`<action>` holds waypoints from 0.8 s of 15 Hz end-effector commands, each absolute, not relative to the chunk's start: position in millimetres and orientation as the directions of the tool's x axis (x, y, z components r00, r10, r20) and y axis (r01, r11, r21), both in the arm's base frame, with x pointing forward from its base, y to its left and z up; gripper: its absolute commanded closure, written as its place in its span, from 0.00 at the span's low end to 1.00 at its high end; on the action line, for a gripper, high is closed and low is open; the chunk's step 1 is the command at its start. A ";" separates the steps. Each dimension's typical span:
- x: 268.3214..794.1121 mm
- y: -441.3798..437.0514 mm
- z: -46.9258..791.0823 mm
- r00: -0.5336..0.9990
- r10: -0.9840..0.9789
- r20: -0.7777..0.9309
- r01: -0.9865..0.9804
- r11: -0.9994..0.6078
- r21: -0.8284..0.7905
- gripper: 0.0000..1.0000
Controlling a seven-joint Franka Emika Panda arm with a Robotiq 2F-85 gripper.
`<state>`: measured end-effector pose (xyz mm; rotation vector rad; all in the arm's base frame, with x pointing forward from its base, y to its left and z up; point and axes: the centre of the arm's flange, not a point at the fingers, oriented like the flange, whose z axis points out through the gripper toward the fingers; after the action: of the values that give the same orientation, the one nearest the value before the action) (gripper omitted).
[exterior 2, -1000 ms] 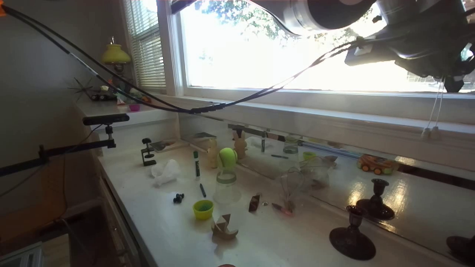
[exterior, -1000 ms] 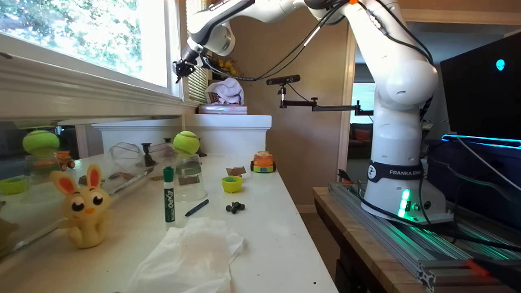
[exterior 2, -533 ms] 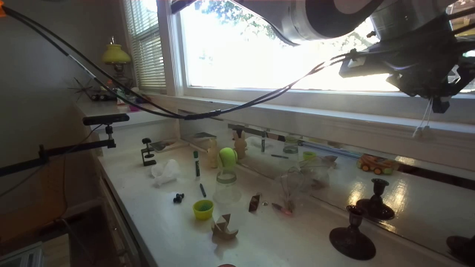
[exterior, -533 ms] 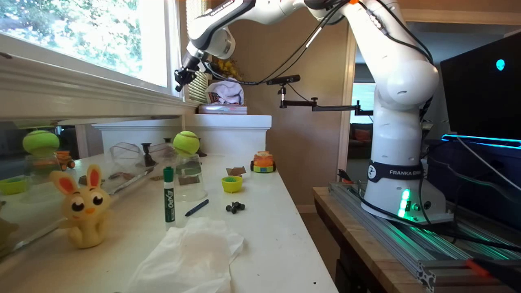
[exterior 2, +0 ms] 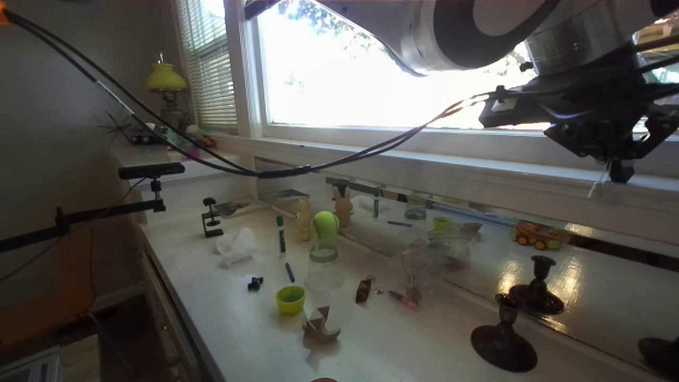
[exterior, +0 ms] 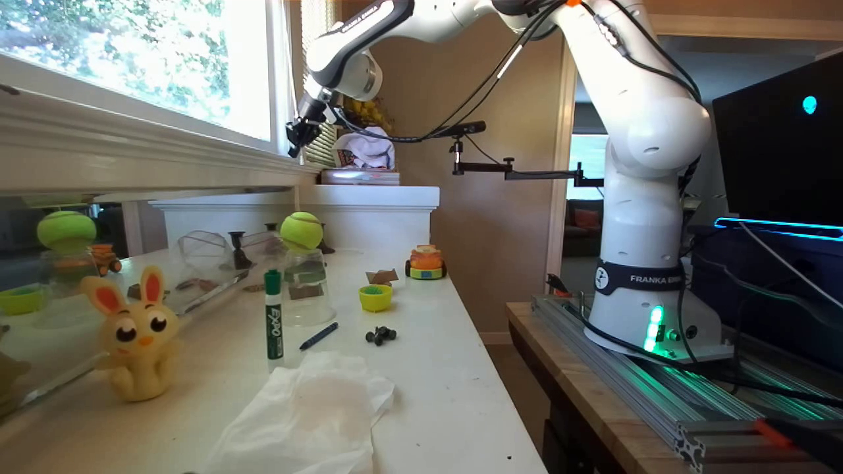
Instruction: Pull the blind strings down
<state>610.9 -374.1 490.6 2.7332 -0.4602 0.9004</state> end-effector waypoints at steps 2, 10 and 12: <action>601.8 -365.8 504.4 0.774 -0.207 0.598 -0.366 -0.917 0.157 0.61; 585.1 -351.9 568.2 0.756 -0.151 0.636 -0.373 -0.899 0.230 0.05; 581.3 -350.9 583.9 0.745 -0.141 0.652 -0.380 -0.894 0.239 0.00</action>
<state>595.1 -362.4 560.2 2.6133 -0.3878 0.9266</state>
